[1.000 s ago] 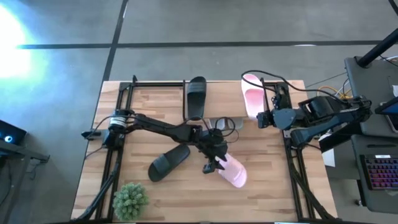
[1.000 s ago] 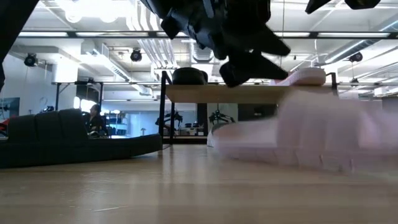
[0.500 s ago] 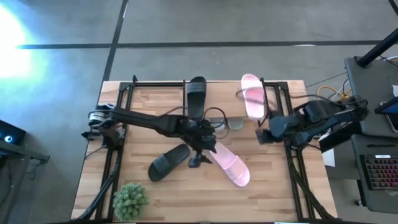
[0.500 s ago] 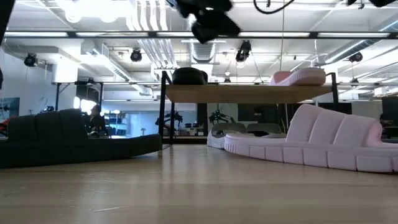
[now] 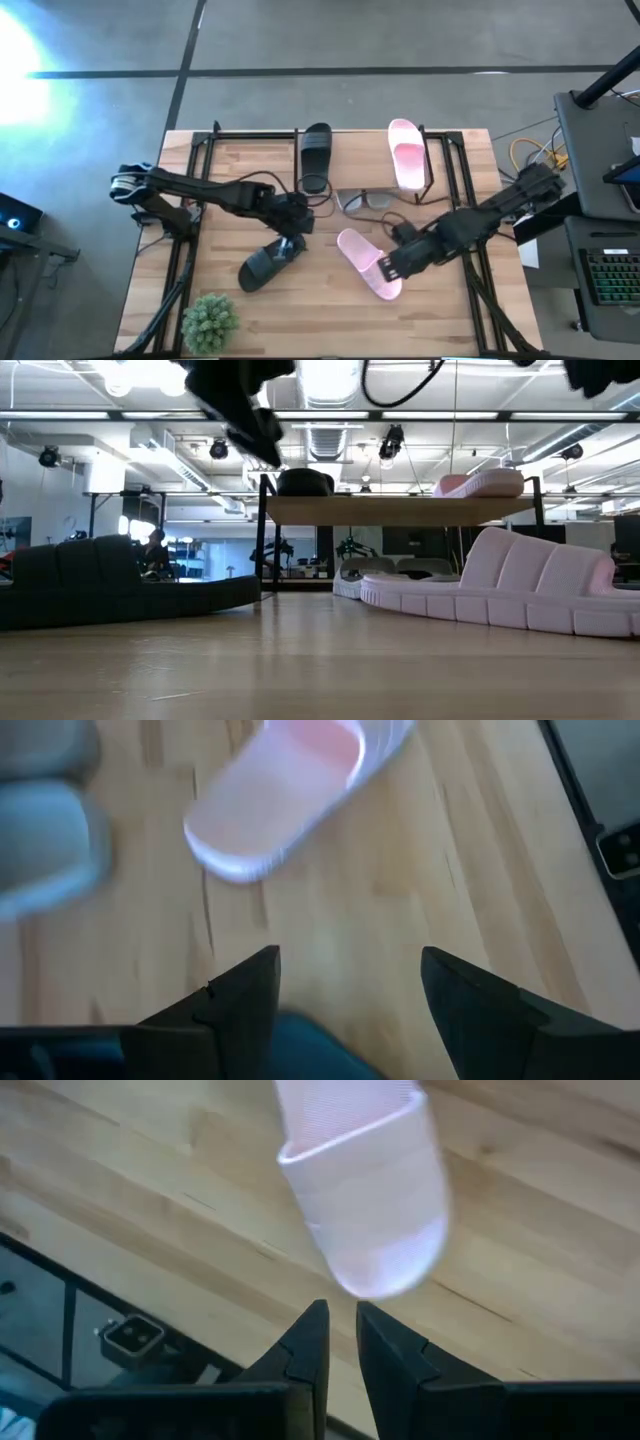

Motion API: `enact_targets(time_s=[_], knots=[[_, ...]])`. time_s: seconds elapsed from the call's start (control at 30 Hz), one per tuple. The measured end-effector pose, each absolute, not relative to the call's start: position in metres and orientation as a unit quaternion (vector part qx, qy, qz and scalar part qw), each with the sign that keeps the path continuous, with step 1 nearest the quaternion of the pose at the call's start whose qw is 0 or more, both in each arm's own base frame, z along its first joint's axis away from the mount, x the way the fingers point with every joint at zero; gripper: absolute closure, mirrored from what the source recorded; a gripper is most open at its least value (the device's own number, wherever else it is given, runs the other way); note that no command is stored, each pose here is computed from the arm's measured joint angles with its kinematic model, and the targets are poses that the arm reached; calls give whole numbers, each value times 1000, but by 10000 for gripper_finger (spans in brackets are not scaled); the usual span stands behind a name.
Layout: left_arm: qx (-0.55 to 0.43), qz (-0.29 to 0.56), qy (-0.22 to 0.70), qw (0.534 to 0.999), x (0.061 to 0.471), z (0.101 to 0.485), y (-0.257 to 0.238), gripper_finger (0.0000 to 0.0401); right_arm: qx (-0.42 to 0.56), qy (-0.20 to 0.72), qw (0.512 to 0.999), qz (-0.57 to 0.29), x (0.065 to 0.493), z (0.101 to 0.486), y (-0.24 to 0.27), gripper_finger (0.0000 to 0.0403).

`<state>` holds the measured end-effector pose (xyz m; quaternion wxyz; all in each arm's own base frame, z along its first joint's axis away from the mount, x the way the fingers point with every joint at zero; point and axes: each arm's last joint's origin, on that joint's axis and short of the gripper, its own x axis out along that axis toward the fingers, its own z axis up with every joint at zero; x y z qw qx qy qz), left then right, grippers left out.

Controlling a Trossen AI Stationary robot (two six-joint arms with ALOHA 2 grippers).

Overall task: Pick and place slides into the shelf
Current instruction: Put the pink slide on the shelf

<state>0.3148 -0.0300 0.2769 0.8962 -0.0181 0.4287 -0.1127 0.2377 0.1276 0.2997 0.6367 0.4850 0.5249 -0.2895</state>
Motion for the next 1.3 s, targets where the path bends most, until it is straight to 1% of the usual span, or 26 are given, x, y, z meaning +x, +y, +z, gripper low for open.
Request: enact_targets(time_s=[0.2, 0.43, 0.6, 0.77, 0.87, 0.97, 1.07, 1.2, 1.3], knots=[[-62, -90, 443, 890, 278, 268, -28, 173, 473, 490, 669, -299, 271, 271, 142, 360], [-107, -36, 433, 894, 227, 260, -22, 173, 471, 473, 677, -312, 303, 240, 142, 371], [-137, -7, 414, 900, 205, 257, -19, 173, 459, 457, 689, -325, 317, 227, 145, 375], [-133, 3, 401, 906, 197, 257, -18, 173, 420, 442, 709, -355, 325, 212, 146, 376], [-133, 4, 402, 906, 195, 256, -18, 173, 400, 459, 701, -371, 328, 195, 148, 376], [-132, 4, 406, 904, 196, 254, -18, 173, 401, 486, 684, -368, 331, 184, 151, 376], [-132, 5, 409, 903, 197, 252, -18, 173, 403, 502, 677, -356, 330, 183, 154, 376], [-131, 6, 418, 899, 197, 246, -18, 173, 401, 522, 675, -334, 319, 193, 163, 376], [-130, 7, 423, 897, 197, 242, -18, 173, 389, 559, 657, -324, 308, 198, 169, 376]])
